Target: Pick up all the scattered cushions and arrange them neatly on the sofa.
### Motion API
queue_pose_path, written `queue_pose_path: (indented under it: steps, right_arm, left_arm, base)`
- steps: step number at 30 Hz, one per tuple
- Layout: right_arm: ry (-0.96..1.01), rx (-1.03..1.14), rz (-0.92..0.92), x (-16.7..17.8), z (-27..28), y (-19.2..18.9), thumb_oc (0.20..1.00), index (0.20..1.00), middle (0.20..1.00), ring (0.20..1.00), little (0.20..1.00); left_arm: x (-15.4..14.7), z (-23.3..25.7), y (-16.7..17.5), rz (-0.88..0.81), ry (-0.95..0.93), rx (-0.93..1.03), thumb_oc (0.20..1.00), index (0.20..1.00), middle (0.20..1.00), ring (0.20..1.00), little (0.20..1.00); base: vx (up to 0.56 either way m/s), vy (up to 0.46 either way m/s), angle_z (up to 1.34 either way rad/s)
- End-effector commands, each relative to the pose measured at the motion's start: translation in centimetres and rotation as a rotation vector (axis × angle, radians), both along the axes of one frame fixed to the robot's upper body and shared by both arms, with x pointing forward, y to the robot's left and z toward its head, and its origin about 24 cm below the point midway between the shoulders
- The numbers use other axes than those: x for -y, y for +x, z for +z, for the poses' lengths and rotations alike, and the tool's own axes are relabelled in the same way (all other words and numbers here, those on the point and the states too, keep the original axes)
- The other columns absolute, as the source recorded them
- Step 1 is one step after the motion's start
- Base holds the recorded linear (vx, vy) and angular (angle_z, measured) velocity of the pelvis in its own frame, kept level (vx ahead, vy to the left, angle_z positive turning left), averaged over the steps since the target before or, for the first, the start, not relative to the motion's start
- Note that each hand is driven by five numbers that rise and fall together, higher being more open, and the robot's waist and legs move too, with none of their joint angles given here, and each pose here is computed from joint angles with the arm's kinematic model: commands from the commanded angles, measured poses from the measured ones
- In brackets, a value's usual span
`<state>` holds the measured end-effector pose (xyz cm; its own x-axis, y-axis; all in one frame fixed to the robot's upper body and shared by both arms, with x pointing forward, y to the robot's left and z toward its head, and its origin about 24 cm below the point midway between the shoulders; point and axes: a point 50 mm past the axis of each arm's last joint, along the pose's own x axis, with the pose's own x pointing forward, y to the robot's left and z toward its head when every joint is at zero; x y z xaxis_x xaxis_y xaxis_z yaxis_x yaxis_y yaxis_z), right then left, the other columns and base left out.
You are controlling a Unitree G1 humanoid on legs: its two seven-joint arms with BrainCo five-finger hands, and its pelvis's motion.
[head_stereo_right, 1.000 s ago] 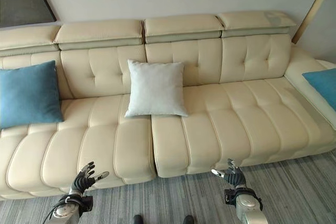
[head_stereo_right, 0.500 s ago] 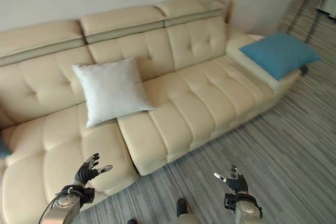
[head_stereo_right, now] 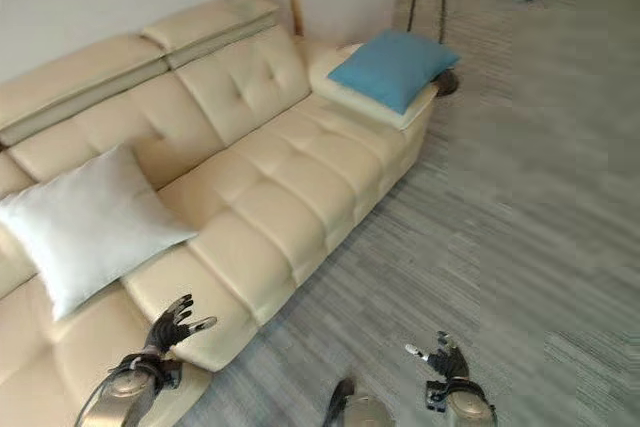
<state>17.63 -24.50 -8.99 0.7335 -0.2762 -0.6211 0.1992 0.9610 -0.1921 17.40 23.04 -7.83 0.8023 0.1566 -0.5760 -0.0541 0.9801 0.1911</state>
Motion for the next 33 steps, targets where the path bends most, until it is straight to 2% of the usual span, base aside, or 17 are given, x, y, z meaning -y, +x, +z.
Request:
queue_pose_path:
  steps: [1,9,17,33]
  right_arm:
    - [-0.069,0.151,0.068,0.8,3.1,3.0,1.000,1.000,1.000,1.000,1.000]
    - [-0.080,0.166,0.069,0.6,3.2,3.6,1.000,1.000,1.000,1.000,1.000]
    - [-0.050,0.157,0.059,0.0,2.7,3.5,1.000,1.000,1.000,1.000,1.000]
    - [0.021,0.099,0.072,-1.8,1.2,2.5,1.000,1.000,1.000,1.000,1.000]
  left_arm:
    - [-0.2,2.8,2.7,0.047,-0.030,0.185,1.000,1.000,1.000,1.000,1.000]
    - [0.6,2.6,3.0,0.044,-0.032,0.188,1.000,1.000,1.000,1.000,1.000]
    - [0.7,2.8,3.3,0.028,-0.012,0.197,1.000,1.000,1.000,1.000,1.000]
    - [-1.0,3.0,2.8,0.016,0.047,0.168,1.000,1.000,1.000,1.000,1.000]
  base:
    - [0.22,0.011,-1.02]
    - [0.17,0.029,-1.09]
    - [0.22,0.121,-0.52]
    - [0.15,0.110,-0.09]
